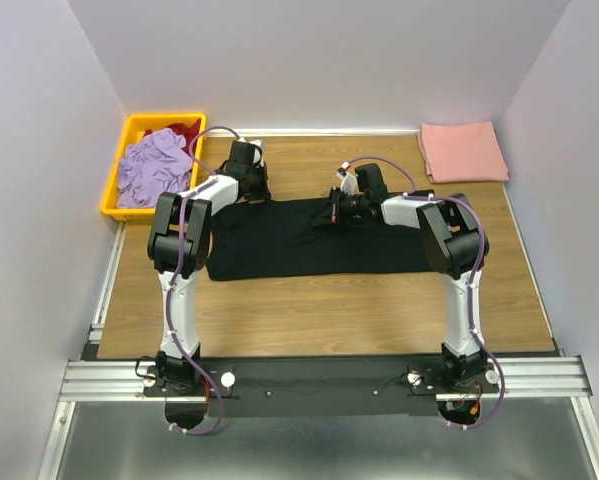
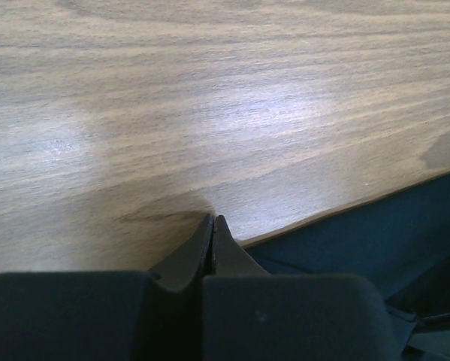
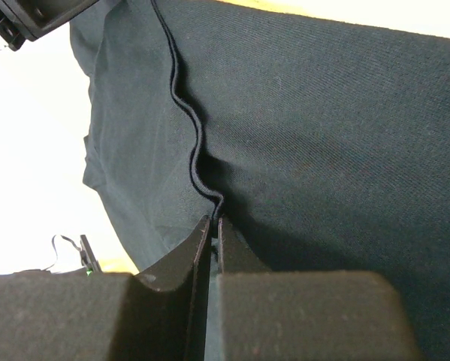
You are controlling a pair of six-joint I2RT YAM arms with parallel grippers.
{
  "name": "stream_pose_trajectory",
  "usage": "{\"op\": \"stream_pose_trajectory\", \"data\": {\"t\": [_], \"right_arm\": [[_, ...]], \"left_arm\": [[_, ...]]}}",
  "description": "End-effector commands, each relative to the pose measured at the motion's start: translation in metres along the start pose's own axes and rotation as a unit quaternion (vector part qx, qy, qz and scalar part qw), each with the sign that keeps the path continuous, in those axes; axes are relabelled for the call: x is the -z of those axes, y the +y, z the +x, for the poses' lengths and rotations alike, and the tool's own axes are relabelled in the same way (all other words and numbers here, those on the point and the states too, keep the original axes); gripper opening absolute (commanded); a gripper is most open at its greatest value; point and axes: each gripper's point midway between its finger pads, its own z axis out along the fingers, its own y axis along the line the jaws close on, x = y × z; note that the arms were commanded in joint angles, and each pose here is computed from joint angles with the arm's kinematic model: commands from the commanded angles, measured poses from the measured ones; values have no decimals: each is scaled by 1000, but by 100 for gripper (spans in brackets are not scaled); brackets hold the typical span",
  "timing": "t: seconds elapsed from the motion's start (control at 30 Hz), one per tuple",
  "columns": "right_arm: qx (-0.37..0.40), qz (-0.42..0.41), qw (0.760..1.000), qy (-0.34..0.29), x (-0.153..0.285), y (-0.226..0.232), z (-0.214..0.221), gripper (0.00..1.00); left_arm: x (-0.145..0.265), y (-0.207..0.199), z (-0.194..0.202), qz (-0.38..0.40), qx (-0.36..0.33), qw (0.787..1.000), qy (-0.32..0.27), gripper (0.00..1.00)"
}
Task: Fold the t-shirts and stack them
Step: Fold the tshirt
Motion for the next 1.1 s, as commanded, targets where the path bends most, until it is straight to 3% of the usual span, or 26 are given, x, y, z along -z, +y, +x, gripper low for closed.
{"op": "stream_pose_trajectory", "data": {"t": [0.0, 0.37, 1.07], "right_arm": [[26, -17, 1000, -1, 4, 15, -4, 11], [57, -14, 998, -2, 12, 27, -4, 9], [138, 38, 989, 29, 21, 30, 16, 9]], "left_arm": [[17, -15, -16, 15, -15, 1000, -14, 0], [58, -25, -46, 27, -34, 997, -71, 0], [81, -9, -8, 22, -26, 998, -58, 0]]}}
